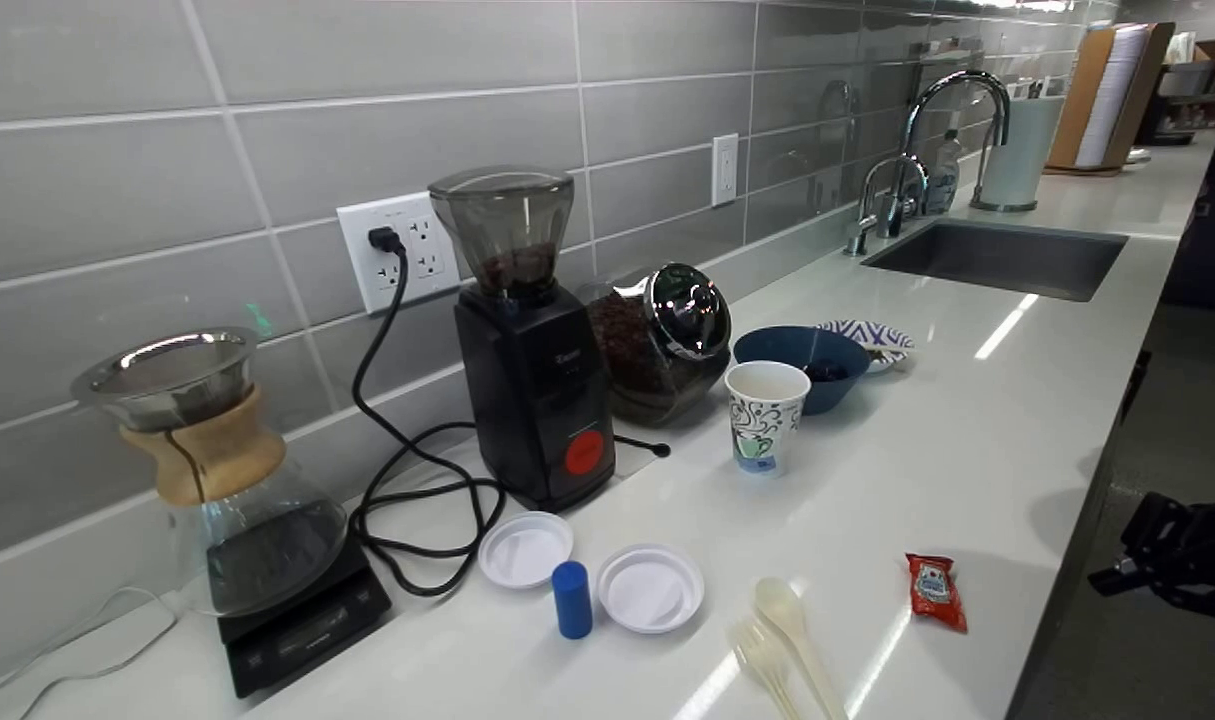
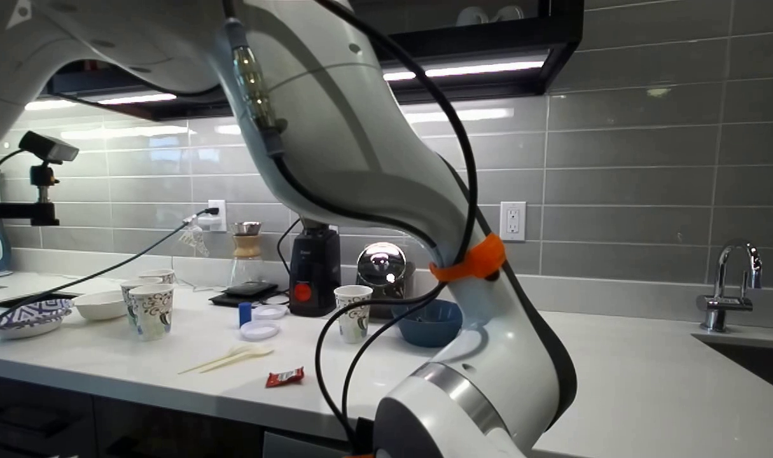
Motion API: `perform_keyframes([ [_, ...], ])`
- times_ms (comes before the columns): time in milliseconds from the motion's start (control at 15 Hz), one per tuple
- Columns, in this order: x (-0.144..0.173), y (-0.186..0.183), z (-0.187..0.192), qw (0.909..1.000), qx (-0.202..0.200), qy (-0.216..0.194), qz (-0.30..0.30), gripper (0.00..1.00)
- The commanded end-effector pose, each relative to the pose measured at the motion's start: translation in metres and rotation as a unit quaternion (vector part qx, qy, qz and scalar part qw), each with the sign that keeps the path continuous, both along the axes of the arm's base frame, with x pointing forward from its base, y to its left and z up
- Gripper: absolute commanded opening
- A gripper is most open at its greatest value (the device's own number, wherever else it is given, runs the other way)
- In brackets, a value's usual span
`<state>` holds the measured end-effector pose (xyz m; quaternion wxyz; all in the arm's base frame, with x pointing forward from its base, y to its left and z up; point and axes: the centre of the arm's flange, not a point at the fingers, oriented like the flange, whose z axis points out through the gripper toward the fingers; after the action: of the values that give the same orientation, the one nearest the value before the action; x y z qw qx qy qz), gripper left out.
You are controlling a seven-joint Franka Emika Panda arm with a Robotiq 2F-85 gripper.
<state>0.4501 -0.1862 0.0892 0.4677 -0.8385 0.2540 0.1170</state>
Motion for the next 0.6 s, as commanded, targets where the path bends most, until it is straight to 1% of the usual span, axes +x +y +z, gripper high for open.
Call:
perform_keyframes([
  [0,0.0035,0.0085,-0.0027,0.9998,0.017,0.010,-0.010,0.00],
  [533,0.0045,0.0148,-0.0077,0.9994,0.019,0.026,-0.009,0.00],
])
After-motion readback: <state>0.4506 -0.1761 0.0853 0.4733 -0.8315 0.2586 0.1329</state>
